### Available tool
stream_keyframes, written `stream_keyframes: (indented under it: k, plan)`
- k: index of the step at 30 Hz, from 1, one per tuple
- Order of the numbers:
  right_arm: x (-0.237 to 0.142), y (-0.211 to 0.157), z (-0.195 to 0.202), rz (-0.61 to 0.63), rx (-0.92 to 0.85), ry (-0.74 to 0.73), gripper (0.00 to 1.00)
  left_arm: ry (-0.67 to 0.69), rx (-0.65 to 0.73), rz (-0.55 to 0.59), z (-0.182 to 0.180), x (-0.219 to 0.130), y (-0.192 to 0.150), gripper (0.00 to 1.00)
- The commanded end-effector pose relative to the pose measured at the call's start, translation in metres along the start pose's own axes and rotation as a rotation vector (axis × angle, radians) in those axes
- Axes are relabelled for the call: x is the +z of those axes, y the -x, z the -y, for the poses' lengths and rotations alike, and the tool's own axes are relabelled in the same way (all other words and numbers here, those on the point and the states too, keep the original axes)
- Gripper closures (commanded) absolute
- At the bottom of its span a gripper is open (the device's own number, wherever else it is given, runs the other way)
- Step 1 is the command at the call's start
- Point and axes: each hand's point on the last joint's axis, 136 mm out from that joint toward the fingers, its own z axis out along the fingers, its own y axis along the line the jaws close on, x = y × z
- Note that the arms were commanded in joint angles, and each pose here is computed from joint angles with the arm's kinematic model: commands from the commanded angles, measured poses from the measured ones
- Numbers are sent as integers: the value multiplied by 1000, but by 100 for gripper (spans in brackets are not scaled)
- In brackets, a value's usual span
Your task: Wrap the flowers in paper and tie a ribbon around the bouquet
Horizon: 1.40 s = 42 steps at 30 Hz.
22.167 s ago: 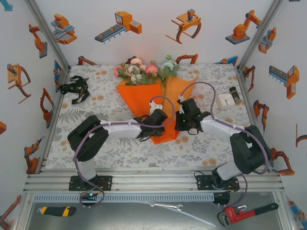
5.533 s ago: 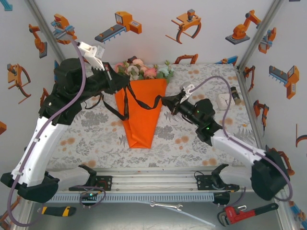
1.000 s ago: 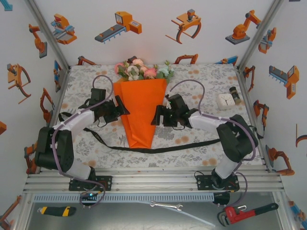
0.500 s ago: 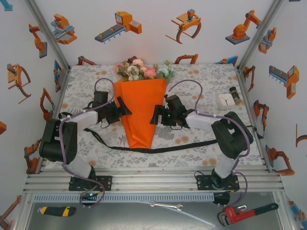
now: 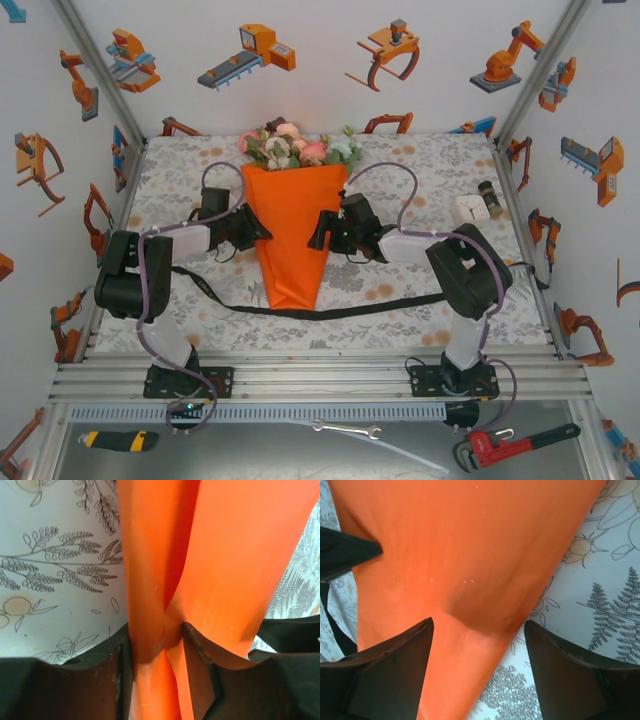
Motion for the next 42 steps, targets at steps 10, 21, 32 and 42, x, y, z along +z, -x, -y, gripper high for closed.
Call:
stream_keyframes:
  k: [10,21,32,42]
  plan:
    - [-5,6,-2,20,104,62,74,-179,-66,-45,36,-3,0,99]
    - [-47,14,-25,18,103,109,94,-276,-56,-27,75,-50,-4,100]
    - [-71,-33,-5,-38,106,42,93,-145,3,-58,54,-60,-50,100]
    - [-50,-60,29,-81,93,-49,59,-35,-23,-89,7,-25,-83,79]
